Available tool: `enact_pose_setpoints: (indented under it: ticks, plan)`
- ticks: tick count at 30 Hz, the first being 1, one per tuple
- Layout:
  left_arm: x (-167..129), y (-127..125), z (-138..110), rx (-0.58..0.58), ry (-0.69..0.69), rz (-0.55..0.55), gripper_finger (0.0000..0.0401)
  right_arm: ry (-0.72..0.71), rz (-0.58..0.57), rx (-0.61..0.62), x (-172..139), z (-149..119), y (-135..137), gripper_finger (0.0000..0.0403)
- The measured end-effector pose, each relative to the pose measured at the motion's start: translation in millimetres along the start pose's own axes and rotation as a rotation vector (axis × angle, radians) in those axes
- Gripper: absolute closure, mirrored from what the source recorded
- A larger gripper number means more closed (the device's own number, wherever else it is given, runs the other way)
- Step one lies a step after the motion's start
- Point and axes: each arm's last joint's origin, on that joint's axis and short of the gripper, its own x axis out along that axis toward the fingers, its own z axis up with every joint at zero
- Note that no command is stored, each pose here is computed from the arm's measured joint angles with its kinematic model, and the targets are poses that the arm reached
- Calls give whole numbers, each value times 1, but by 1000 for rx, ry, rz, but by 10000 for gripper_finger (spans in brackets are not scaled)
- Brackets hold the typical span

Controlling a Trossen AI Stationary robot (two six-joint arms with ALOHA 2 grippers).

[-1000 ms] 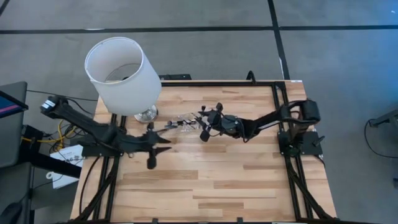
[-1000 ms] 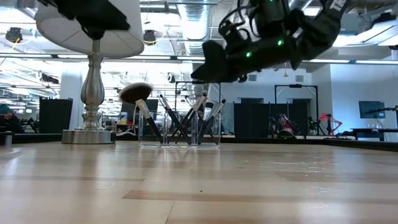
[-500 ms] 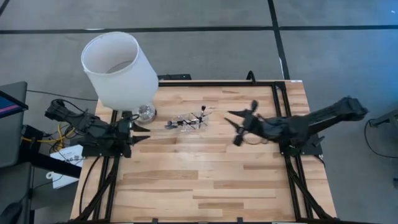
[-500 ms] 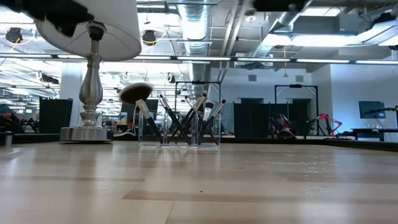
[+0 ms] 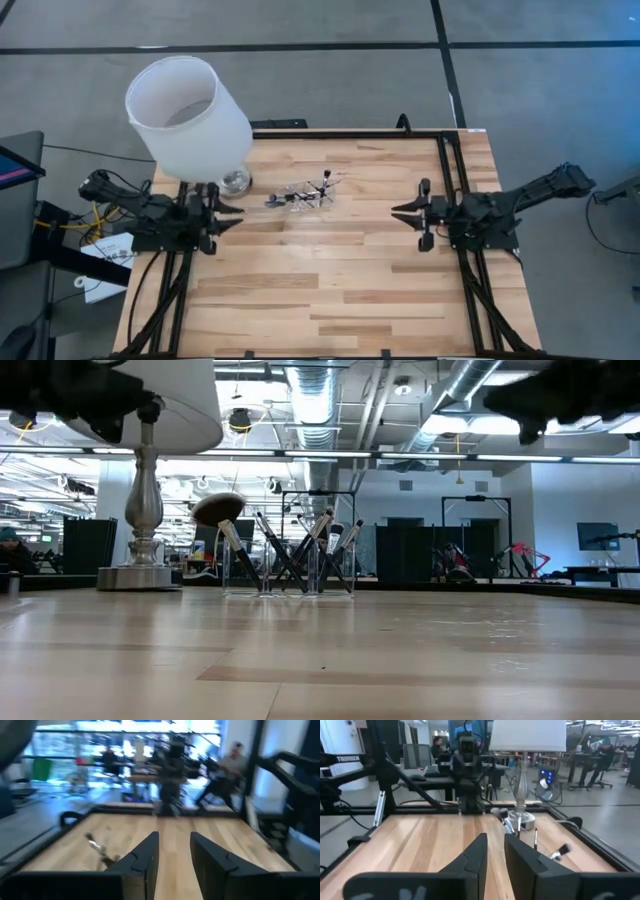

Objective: Put items in baskets/containers
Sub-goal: Return to home position

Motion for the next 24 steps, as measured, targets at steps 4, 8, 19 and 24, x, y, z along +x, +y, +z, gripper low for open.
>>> enact_pose_setpoints:
  ticks: [4, 8, 19, 24]
  plan:
    - [3, -5, -21, 59, 41, -100, 293, -33, 4, 6, -12, -15, -4, 346]
    - [4, -6, -29, 60, 10, -101, 293, -50, 11, -19, -23, -23, -8, 346]
    - [4, -6, -27, 125, -13, -129, 293, -78, 95, -58, -39, -51, -8, 346]
    - [4, -9, -33, 107, -49, -189, 293, -64, 94, -63, -37, -54, -7, 346]
